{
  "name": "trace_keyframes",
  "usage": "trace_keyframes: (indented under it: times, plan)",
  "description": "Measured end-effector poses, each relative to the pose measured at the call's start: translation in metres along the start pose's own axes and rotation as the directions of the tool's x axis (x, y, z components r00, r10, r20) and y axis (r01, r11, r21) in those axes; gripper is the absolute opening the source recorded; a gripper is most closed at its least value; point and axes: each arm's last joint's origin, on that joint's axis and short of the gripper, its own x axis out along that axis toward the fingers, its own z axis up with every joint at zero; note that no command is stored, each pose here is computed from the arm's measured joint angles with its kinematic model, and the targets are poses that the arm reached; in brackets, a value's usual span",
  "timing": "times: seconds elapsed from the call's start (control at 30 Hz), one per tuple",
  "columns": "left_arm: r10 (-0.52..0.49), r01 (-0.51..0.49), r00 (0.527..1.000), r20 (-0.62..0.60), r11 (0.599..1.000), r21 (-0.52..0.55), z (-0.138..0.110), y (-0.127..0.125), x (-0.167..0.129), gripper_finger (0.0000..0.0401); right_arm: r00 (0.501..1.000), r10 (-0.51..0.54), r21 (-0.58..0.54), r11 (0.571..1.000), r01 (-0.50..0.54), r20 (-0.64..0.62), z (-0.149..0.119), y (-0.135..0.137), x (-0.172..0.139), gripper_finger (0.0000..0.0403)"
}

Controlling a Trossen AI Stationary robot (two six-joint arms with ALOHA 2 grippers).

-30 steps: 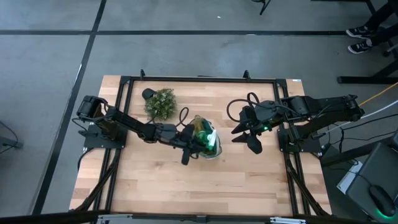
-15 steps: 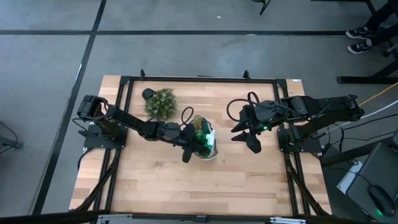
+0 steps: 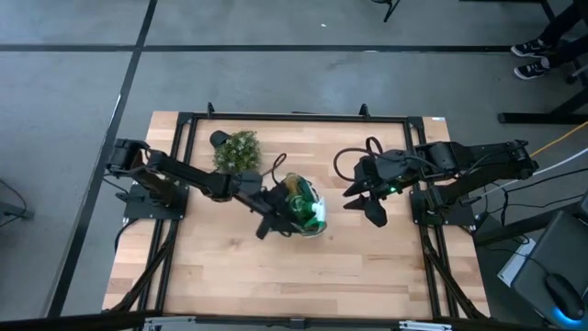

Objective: Pick & Place Garden tools in Gardening bag
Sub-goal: Return to Home Position

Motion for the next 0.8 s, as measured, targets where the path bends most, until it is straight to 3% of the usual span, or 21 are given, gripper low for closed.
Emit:
trace_keyframes:
  times: [0.13,0.27,0.37,0.5,0.67,0.8]
  plan:
    - [-0.117,0.110,0.991,-0.057,0.987,-0.115,0.015,-0.005,-0.018,0.0172,0.999,-0.013,0.002,1.000,0.013,-0.034,-0.003,-0.001,0.000,0.0181]
    - [-0.087,0.062,0.991,-0.100,0.972,-0.227,0.026,-0.005,-0.040,0.0166,0.998,-0.020,0.003,1.000,0.021,-0.053,-0.006,-0.002,-0.002,0.0181]
    - [-0.012,-0.003,0.996,-0.085,0.985,-0.174,0.034,-0.013,-0.060,0.0154,0.999,-0.017,0.002,1.000,0.018,-0.046,-0.007,-0.003,-0.009,0.0181]
    - [0.127,-0.126,0.992,0.026,0.992,-0.027,0.045,-0.032,-0.090,0.0134,0.999,-0.008,-0.002,1.000,0.008,-0.032,-0.010,-0.003,-0.021,0.0181]
    - [0.280,-0.308,0.940,0.194,0.941,0.137,0.051,-0.059,-0.128,0.0112,1.000,0.002,-0.015,1.000,-0.002,-0.003,-0.015,-0.005,-0.042,0.0181]
    - [0.261,-0.319,0.918,0.297,0.933,0.165,0.056,-0.077,-0.149,0.0104,1.000,0.017,-0.004,1.000,-0.017,0.010,-0.019,-0.005,-0.053,0.0181]
